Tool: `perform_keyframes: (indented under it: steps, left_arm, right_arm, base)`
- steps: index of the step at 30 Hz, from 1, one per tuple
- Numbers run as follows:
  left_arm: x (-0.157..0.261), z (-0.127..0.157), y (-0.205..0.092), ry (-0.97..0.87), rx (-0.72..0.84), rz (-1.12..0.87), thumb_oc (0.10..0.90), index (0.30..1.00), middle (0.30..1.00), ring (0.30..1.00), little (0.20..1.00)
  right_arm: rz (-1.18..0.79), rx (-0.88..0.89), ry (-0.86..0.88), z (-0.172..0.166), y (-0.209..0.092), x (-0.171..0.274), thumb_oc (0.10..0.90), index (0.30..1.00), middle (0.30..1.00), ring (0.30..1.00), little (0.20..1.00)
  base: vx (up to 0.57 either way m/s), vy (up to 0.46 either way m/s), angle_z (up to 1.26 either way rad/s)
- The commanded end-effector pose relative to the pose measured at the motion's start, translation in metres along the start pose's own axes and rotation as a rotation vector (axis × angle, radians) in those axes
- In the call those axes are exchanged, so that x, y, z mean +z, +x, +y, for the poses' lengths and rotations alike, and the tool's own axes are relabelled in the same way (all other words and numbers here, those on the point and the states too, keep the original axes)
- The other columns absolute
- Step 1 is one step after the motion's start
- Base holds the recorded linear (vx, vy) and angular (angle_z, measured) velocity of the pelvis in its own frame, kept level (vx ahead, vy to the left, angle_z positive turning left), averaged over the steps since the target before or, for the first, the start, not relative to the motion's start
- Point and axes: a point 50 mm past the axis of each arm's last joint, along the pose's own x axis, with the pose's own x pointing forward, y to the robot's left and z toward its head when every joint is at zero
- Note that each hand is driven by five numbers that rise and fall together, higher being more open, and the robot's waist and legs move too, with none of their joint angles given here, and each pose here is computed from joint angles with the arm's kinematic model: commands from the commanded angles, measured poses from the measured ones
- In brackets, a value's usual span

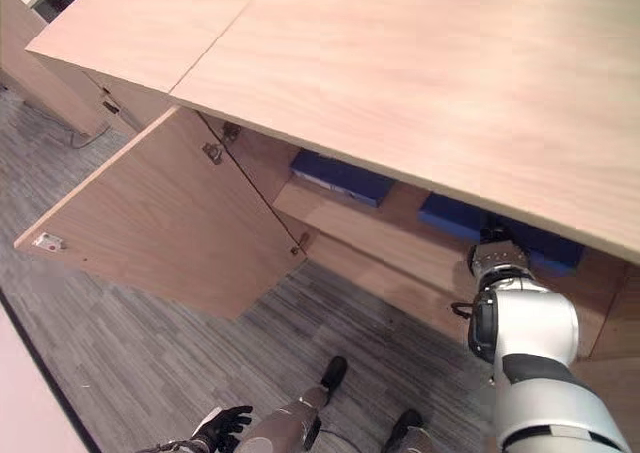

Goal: Put the empty folder in the office cabinet

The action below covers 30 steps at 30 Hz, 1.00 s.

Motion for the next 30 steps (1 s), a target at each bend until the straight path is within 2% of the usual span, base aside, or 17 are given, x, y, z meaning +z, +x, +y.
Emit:
perform_keyframes:
  steps: [1, 17, 30]
  left_arm:
    - [0.003, 0.018, 0.002, 0.052, 0.053, 0.004, 0.8, 0.9, 0.9, 0.9, 0.9]
    - [-0.007, 0.006, 0.001, 0.002, 0.044, 0.05, 0.8, 0.9, 0.9, 0.9, 0.9]
    - [-0.015, -0.004, 0.0, -0.058, 0.062, 0.095, 0.8, 0.9, 0.9, 0.9, 0.9]
  right_arm:
    - [-0.091, 0.104, 0.083, 0.02, -0.008, 0.031, 0.8, 0.9, 0.9, 0.9, 0.9]
    - [-0.042, -0.028, 0.039, -0.026, 0.013, -0.003, 0.8, 0.9, 0.9, 0.9, 0.9]
    - [0.037, -0.115, -0.039, -0.062, 0.018, -0.056, 0.8, 0.9, 0.9, 0.9, 0.9]
  base:
    - [0.04, 0.016, 0.04]
    - [0.03, 0.014, 0.01]
    - [0.03, 0.019, -0.06]
